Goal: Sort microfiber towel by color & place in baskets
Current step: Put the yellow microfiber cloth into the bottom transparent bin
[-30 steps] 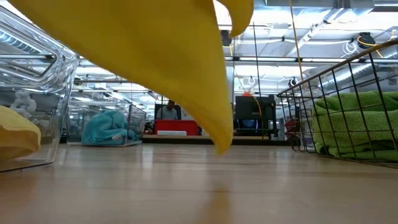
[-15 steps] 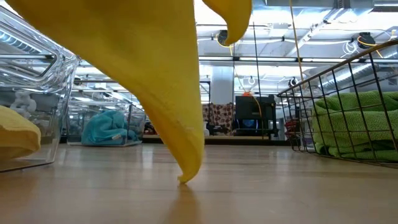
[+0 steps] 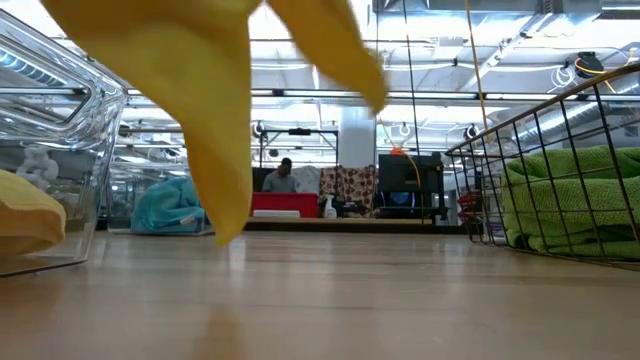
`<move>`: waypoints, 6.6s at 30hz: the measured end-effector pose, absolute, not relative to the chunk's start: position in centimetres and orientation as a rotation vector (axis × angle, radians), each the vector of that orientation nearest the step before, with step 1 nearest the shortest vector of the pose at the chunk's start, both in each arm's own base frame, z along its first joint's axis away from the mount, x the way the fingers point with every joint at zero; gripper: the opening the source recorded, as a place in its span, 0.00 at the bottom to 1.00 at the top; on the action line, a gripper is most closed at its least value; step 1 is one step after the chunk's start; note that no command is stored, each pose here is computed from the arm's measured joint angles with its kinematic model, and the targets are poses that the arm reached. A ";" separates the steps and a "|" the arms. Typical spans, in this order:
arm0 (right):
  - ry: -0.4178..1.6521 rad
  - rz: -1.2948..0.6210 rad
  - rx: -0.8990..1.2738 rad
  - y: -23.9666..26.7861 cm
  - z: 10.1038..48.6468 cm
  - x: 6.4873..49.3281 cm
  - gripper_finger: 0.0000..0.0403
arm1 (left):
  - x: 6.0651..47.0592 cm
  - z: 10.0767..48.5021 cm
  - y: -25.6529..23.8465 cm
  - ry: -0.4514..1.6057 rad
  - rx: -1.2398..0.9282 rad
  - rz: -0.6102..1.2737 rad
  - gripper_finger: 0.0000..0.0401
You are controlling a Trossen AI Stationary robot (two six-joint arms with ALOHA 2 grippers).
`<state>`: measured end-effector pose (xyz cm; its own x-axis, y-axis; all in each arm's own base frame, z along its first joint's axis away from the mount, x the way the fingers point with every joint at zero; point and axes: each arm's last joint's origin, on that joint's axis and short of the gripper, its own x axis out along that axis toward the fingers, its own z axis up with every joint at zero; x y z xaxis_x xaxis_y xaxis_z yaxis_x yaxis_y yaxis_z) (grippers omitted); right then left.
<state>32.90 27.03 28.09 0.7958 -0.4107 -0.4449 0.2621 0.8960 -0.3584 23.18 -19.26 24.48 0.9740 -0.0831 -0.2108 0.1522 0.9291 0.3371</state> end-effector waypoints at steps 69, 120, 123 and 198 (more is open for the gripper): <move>0.302 -0.150 -0.577 31.6 27.2 35.4 0.02 | 19.8 27.7 -20.3 0.099 0.132 -0.183 0.44; 0.263 -0.383 -0.530 26.9 28.3 39.4 0.07 | 25.2 23.7 -20.4 0.056 0.083 -0.182 0.64; 0.265 -0.383 -0.533 26.9 28.2 39.3 0.07 | 25.2 23.7 -20.4 0.054 0.101 -0.182 0.63; 0.325 -0.400 -0.452 31.3 26.1 33.9 0.46 | 10.4 22.2 -20.0 1.038 -0.117 -0.424 0.58</move>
